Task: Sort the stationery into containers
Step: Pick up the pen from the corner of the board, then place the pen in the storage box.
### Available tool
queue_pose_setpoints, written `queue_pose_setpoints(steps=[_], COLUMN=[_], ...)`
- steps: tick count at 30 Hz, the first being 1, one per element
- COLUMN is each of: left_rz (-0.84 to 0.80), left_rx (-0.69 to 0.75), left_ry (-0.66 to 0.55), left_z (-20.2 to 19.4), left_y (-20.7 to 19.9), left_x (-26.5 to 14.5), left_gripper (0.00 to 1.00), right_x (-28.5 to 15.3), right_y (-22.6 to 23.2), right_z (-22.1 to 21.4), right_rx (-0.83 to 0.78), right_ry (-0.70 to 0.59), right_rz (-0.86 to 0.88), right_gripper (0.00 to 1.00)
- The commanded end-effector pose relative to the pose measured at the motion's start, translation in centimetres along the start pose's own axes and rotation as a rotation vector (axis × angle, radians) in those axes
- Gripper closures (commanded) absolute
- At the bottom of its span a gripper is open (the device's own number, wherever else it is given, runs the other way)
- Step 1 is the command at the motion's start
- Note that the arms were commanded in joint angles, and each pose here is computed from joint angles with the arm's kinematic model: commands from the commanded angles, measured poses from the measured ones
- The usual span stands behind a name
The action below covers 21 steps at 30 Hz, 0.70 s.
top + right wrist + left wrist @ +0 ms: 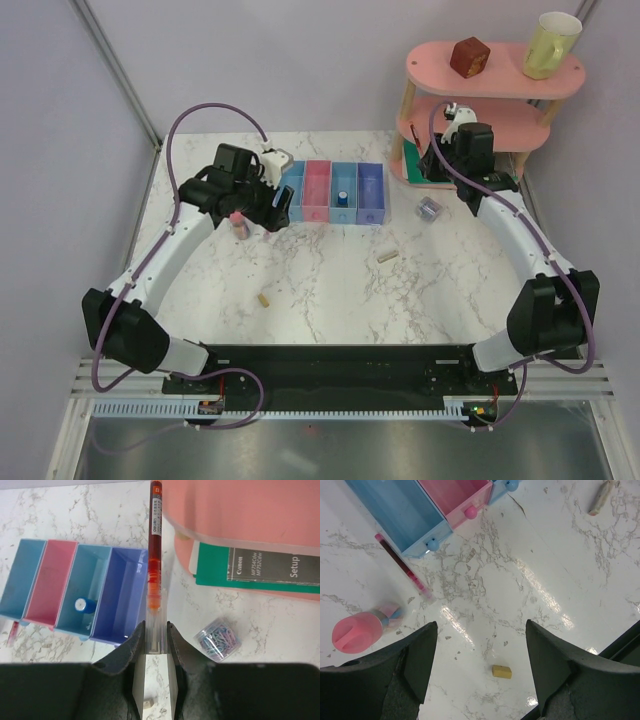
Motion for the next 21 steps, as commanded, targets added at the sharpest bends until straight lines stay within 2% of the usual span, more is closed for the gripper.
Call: queue_pose_setpoints(steps=[1, 11, 21], left_rz=[0.002, 0.057, 0.097], left_rx=[0.042, 0.052, 0.103], left_ry=[-0.062, -0.026, 0.003], left_z=[0.9, 0.2, 0.3], left_y=[-0.5, 0.3, 0.8], left_x=[-1.8, -1.2, -2.3], left_gripper=[0.21, 0.21, 0.20], right_x=[-1.6, 2.4, 8.1], right_y=[2.2, 5.4, 5.6], right_z=[-0.3, -2.6, -4.1], right_rx=[-0.025, -0.016, -0.018], right_ry=[-0.001, 0.064, 0.114], right_rz=[0.072, 0.133, 0.160], right_gripper=[0.78, 0.79, 0.79])
Point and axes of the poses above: each gripper's point midway between its finger pads, its own x axis out along the fingers, its own y axis along the line the jaws close on, z = x × y, the point moved 6 cm from there along -x, back along the fingers, and after that the axes turned 4 degrees about -x, right-handed, at the moved point
